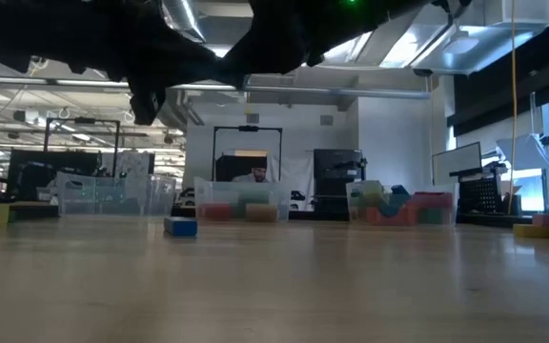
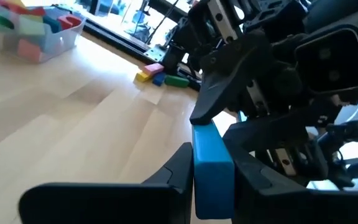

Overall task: Sort blocks by size
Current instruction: Put the blue rectangular block into the left transparent bin

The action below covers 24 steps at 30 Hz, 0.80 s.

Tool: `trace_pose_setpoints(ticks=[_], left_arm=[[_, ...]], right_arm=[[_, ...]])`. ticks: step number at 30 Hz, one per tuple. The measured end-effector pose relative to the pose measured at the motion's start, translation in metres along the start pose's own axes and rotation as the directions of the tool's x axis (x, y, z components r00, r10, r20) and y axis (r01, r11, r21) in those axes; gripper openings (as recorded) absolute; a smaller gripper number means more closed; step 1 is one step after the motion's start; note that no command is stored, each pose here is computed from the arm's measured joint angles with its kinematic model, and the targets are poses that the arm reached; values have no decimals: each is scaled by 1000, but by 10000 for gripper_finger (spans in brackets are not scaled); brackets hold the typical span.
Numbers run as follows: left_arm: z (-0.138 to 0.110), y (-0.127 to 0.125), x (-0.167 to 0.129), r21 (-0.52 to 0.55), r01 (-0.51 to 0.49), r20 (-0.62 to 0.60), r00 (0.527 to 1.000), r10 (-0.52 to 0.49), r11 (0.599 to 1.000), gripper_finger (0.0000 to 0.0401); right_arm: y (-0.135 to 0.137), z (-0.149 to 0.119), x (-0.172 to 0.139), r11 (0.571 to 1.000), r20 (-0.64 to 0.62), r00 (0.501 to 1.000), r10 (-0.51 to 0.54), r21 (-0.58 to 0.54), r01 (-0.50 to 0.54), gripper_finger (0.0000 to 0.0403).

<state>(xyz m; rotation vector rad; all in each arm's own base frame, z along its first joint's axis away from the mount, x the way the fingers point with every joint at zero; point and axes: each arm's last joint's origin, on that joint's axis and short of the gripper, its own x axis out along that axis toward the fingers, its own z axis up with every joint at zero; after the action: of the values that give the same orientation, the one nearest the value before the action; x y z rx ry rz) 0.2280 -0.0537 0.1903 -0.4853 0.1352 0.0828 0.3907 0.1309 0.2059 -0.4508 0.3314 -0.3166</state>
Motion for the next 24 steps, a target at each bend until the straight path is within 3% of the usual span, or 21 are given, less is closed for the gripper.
trace_pose_setpoints(ticks=[5,9,12,15,19,24], left_arm=[[10,2,-10,67,-43,13,999,42,997,56],[21,13,-26,144,-187,14,982,187,972,53],[30,24,-42,191,-312,28,950,312,931,53],[39,38,-58,245,-469,75,882,465,849,55],[51,61,-76,297,-681,159,727,668,670,53],[64,91,-84,308,-821,194,549,813,480,55]], right_arm=[[12,9,-19,999,9,999,-46,-17,46,182],[20,20,-43,994,24,994,-105,-10,105,228],[23,28,-57,994,45,993,-112,12,112,250],[29,31,-67,995,60,994,-89,58,86,260],[36,28,-72,988,51,999,-14,152,6,259],[42,14,-73,954,-40,991,126,280,-110,254]])
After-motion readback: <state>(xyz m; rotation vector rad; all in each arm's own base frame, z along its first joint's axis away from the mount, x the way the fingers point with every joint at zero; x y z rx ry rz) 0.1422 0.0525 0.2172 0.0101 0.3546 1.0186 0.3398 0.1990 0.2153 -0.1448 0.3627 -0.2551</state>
